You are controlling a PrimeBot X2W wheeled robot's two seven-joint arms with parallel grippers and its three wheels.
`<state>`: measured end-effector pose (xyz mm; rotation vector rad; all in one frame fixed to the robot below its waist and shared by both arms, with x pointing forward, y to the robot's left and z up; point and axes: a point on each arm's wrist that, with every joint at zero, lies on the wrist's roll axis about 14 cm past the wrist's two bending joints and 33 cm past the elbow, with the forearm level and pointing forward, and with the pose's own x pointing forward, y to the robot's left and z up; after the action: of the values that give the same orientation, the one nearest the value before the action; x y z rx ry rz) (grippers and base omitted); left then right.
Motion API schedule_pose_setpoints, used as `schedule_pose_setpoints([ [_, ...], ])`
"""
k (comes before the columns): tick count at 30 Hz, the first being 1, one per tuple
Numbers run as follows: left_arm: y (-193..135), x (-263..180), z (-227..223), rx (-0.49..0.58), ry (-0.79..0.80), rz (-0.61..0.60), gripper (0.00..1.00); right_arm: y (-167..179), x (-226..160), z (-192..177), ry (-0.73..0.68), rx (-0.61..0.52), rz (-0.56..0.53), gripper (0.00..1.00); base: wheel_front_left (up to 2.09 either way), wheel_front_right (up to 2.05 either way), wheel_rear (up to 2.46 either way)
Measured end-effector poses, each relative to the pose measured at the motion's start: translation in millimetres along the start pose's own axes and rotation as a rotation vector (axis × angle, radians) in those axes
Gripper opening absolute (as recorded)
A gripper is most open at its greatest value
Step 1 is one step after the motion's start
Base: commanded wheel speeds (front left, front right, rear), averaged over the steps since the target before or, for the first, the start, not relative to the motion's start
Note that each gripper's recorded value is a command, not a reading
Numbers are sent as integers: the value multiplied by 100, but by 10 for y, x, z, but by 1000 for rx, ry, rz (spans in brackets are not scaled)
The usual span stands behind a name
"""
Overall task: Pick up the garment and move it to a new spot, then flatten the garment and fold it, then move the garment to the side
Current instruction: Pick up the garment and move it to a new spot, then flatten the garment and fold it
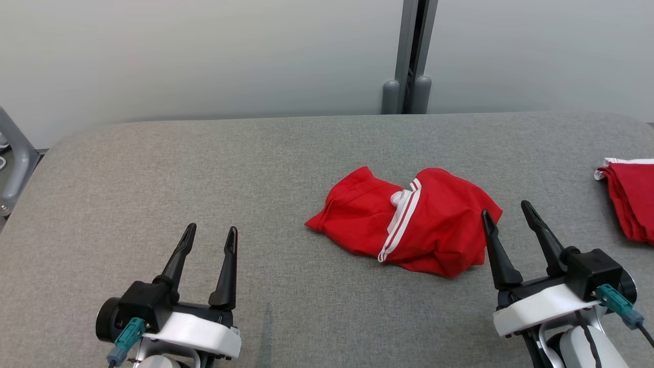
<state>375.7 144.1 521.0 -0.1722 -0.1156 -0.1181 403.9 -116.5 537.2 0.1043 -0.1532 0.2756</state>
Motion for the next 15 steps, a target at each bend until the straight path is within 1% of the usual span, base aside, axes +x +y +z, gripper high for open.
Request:
schedule_pose_setpoints([
  [15, -82, 11, -57, -15, 16, -15, 100, -36, 1, -70, 19, 6, -10, 100, 0, 0, 0],
])
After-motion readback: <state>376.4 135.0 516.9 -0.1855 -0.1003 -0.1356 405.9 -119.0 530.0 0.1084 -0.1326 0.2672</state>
